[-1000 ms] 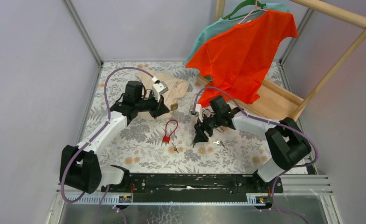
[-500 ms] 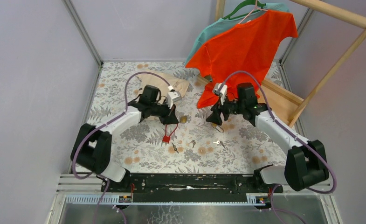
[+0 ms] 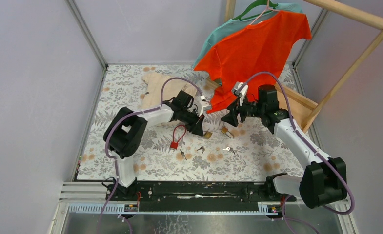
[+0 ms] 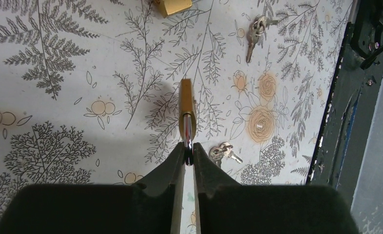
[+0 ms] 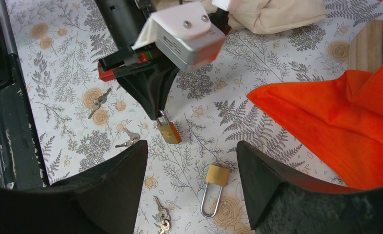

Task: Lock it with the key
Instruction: Place the lock at the center of the board, then reset both arms

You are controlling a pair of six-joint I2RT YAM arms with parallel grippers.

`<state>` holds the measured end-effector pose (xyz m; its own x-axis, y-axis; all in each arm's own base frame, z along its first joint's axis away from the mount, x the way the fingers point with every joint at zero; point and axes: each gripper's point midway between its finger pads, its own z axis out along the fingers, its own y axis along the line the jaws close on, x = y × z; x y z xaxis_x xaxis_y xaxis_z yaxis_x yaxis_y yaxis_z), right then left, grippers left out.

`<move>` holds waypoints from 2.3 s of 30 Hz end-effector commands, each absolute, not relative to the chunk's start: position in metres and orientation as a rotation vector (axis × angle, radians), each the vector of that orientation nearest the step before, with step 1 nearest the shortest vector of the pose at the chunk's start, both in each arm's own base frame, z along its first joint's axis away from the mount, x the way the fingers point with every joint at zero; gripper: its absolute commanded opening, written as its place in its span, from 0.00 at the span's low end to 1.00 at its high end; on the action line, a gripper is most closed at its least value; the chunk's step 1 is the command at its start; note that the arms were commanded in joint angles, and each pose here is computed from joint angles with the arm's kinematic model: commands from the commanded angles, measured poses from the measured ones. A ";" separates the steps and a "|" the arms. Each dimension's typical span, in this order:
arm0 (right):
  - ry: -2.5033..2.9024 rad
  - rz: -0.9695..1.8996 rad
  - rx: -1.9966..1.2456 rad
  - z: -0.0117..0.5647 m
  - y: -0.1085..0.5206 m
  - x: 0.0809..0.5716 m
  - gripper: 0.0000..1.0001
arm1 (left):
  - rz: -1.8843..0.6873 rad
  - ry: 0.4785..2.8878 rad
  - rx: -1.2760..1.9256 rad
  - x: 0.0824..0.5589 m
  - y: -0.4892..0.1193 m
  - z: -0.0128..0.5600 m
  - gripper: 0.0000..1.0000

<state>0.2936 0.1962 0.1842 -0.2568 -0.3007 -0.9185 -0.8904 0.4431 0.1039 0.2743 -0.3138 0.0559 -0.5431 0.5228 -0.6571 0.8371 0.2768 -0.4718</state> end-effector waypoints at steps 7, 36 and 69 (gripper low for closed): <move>1.714 0.839 -1.027 0.199 0.199 0.292 0.74 | -1.162 2.215 1.193 0.284 -0.317 0.054 0.17; 1.707 0.797 -1.007 0.206 0.190 0.296 0.75 | -0.741 2.048 1.110 0.325 -0.274 0.111 0.67; 1.930 0.138 -0.549 0.241 0.089 0.335 0.99 | 0.095 1.721 0.404 0.323 -0.068 0.276 1.00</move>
